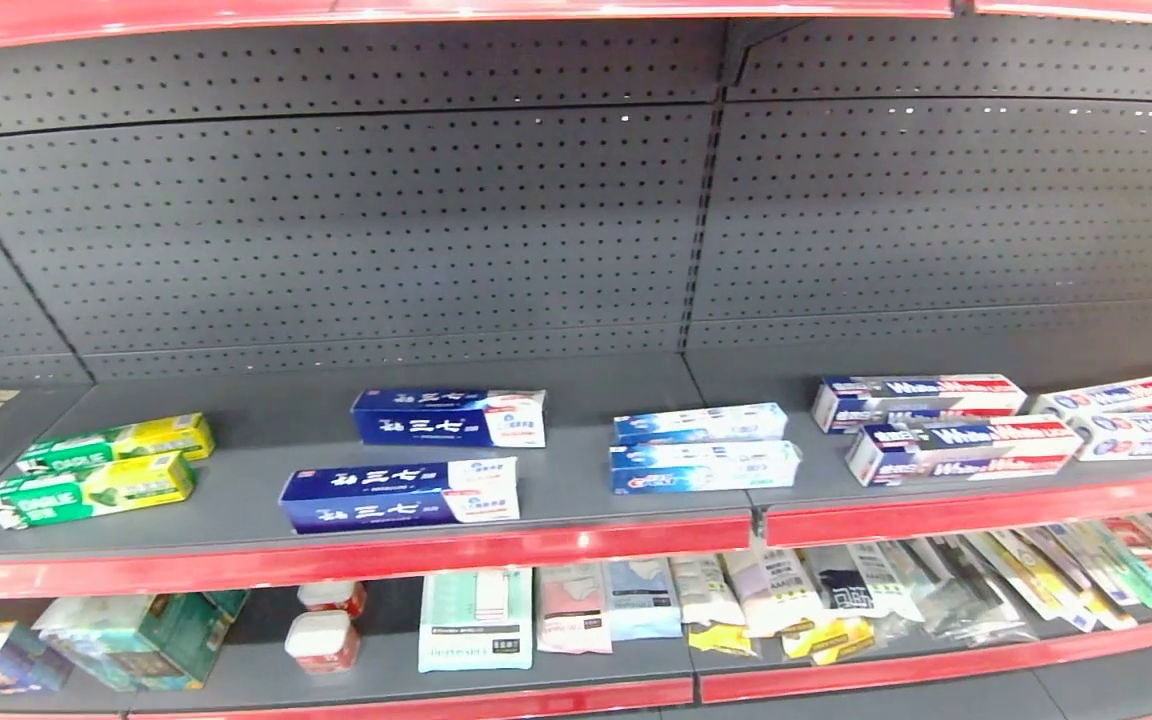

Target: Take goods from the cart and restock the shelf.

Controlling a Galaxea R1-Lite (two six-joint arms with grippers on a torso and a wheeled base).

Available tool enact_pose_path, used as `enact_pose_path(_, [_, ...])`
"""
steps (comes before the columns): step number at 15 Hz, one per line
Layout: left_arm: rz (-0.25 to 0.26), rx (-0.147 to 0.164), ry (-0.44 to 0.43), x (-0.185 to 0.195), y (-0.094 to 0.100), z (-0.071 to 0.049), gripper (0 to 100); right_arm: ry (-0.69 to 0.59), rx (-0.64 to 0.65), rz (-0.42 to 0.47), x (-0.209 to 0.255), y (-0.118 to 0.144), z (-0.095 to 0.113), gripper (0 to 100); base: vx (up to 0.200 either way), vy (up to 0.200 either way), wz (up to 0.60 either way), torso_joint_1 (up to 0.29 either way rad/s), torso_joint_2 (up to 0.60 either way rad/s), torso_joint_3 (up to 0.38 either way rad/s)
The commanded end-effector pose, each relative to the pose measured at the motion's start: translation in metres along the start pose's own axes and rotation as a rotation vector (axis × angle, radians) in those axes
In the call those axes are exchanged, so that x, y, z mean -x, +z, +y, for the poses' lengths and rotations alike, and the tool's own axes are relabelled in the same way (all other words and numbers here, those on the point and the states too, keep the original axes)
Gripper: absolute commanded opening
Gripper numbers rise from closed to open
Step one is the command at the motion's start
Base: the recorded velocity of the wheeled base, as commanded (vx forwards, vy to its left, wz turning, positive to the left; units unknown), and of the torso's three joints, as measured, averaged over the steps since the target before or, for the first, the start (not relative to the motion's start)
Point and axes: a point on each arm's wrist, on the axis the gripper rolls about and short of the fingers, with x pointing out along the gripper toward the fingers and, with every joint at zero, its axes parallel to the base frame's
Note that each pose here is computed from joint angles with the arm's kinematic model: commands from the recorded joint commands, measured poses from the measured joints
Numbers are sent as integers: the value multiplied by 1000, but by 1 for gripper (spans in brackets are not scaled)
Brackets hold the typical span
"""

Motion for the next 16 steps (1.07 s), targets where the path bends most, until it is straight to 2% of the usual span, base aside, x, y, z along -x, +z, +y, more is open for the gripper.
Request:
enact_pose_path(1, [-2,1,1,0,0,0,100,1,1,2,0,0,0,100,0,0,0,0,0,0])
enact_pose_path(4, [6,-5,-18,-1,0,0,100,1,-1,1,0,0,0,100,0,0,0,0,0,0])
enact_pose_path(5, [-22,2,-20,2,15,0,100,1,-1,1,0,0,0,100,0,0,0,0,0,0])
enact_pose_path(6, [9,90,-31,-10,74,1,100,1,-1,2,0,0,0,100,0,0,0,0,0,0])
enact_pose_path(7, [12,194,-32,-27,117,1,100,1,-1,1,0,0,0,100,0,0,0,0,0,0])
enact_pose_path(8, [9,208,-28,-52,161,0,100,1,-1,1,0,0,0,100,0,0,0,0,0,0])
enact_pose_path(9, [83,151,21,-81,173,1,100,1,-1,1,0,0,0,100,0,0,0,0,0,0])
enact_pose_path(10, [194,49,129,-106,164,5,100,1,-1,1,0,0,0,100,0,0,0,0,0,0])
enact_pose_path(11, [293,-4,248,-126,155,12,100,1,-1,1,0,0,0,100,0,0,0,0,0,0])
enact_pose_path(12, [299,-5,254,-128,155,13,100,1,-1,1,0,0,0,100,0,0,0,0,0,0])
enact_pose_path(13, [422,-1,274,-154,139,17,100,1,-1,1,0,0,0,100,0,0,0,0,0,0])
enact_pose_path(14, [500,11,289,-171,128,20,100,1,-1,1,0,0,0,100,0,0,0,0,0,0])
enact_pose_path(15, [546,13,295,-180,121,21,100,1,-1,-1,0,1,0,100,0,0,0,0,0,0])
enact_pose_path(16, [569,13,299,-185,118,22,100,1,-1,-1,0,1,0,100,0,0,0,0,0,0])
